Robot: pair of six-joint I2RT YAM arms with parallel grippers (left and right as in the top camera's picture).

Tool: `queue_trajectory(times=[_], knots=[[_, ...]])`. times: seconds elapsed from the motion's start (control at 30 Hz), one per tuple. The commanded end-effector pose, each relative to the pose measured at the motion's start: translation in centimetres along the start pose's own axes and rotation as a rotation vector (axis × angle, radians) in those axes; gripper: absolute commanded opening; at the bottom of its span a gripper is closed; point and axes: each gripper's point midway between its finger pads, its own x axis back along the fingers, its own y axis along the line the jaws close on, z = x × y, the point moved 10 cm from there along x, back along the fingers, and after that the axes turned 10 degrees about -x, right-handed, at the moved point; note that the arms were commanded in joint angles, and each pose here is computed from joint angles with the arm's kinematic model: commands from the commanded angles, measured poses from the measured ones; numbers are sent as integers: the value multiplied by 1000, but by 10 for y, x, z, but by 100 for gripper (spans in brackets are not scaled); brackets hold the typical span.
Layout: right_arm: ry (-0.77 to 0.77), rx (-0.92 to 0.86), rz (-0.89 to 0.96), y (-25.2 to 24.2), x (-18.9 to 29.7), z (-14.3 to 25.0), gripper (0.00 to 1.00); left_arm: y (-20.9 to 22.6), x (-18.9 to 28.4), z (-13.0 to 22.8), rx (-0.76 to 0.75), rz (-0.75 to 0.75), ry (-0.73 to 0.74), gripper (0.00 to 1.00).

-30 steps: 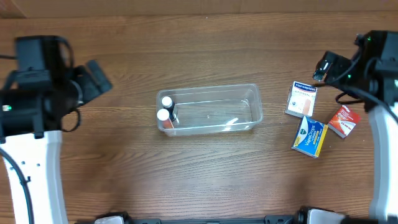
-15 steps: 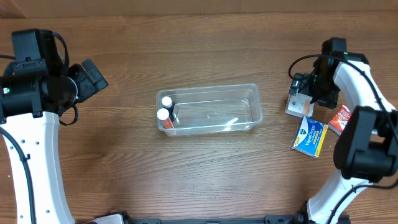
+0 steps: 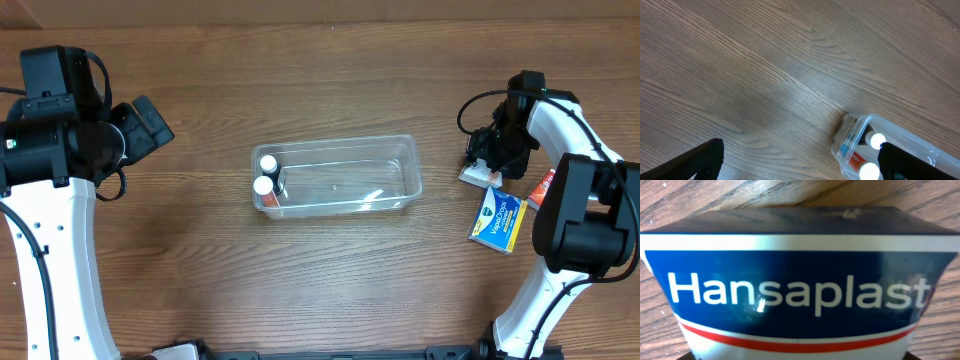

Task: Pack container
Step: 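Grasp the white Hansaplast box with the right gripper, then lower the Hansaplast box into the container's right end, release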

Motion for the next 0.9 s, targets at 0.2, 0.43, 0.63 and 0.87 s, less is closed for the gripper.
queue_trajectory(times=[0.2, 0.43, 0.63, 0.87], knots=[[-206, 90, -85, 32, 128, 22, 68, 0, 3, -2, -17, 13, -11, 100], [-396, 282, -234, 81, 223, 121, 68, 0, 3, -2, -20, 13, -11, 100], [-294, 382, -247, 123, 197, 168, 68, 0, 3, -1, -20, 12, -8, 100], [-260, 450, -232, 139, 133, 177, 72, 0, 3, 0, -28, 11, -2, 100]])
